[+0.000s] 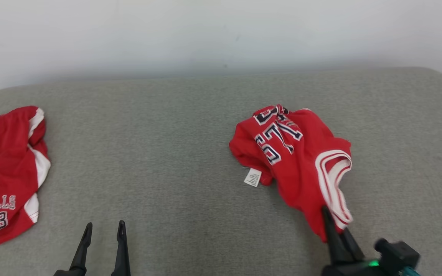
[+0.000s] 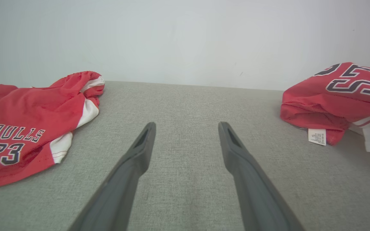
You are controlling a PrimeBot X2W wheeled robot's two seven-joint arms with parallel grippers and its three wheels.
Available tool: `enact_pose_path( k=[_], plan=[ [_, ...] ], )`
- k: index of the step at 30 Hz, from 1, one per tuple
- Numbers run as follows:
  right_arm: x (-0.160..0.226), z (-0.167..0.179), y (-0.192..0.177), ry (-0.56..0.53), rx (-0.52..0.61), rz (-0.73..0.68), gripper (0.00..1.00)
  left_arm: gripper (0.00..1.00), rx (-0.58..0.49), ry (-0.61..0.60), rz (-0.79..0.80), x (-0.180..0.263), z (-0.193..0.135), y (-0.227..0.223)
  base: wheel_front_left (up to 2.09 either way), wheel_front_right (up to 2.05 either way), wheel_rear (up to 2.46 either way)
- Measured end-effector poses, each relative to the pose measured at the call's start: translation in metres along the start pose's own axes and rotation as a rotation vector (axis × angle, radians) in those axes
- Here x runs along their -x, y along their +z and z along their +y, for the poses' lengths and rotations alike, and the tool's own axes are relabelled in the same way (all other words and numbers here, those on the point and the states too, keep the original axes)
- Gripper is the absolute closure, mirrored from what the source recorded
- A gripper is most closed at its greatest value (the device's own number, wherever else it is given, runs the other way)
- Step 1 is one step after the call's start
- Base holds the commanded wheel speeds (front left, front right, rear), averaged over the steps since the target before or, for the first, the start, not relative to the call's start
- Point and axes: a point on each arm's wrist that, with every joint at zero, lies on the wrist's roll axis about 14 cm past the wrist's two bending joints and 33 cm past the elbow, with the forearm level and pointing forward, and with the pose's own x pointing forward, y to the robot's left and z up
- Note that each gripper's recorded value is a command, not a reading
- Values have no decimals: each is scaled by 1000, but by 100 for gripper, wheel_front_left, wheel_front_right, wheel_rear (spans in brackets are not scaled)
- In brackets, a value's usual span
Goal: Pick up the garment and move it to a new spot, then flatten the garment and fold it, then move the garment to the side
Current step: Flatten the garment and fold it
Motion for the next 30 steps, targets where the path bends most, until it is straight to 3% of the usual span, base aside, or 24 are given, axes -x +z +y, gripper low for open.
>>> enact_pose_path(
  k=[7,13,15,16,17,18,19,20,30],
  plan=[
    [41,-77,-2,-238,27,23,100,0,1,-68,7,-12,-20,-3,0,0,0],
    [49,-103,-9,-304,68,65,99,0,5,-95,11,-14,-27,-5,0,0,0],
    [42,-100,-5,-294,74,50,51,0,4,-90,11,-14,-26,-5,0,0,0],
    [39,-98,-2,-288,74,39,53,0,4,-87,11,-13,-25,-5,0,0,0],
    [37,-97,-1,-284,71,33,77,0,5,-84,11,-13,-24,-5,0,0,0],
    [36,-96,0,-283,69,29,92,0,5,-81,12,-12,-23,-5,0,0,0],
    [35,-94,3,-281,69,18,61,0,5,-79,13,-11,-22,-5,0,0,0],
    [34,-94,5,-280,74,11,0,0,5,-76,13,-11,-22,-5,0,0,0],
    [30,-93,33,-267,150,-62,0,0,8,-68,6,-9,-19,-3,0,0,0]
  ],
)
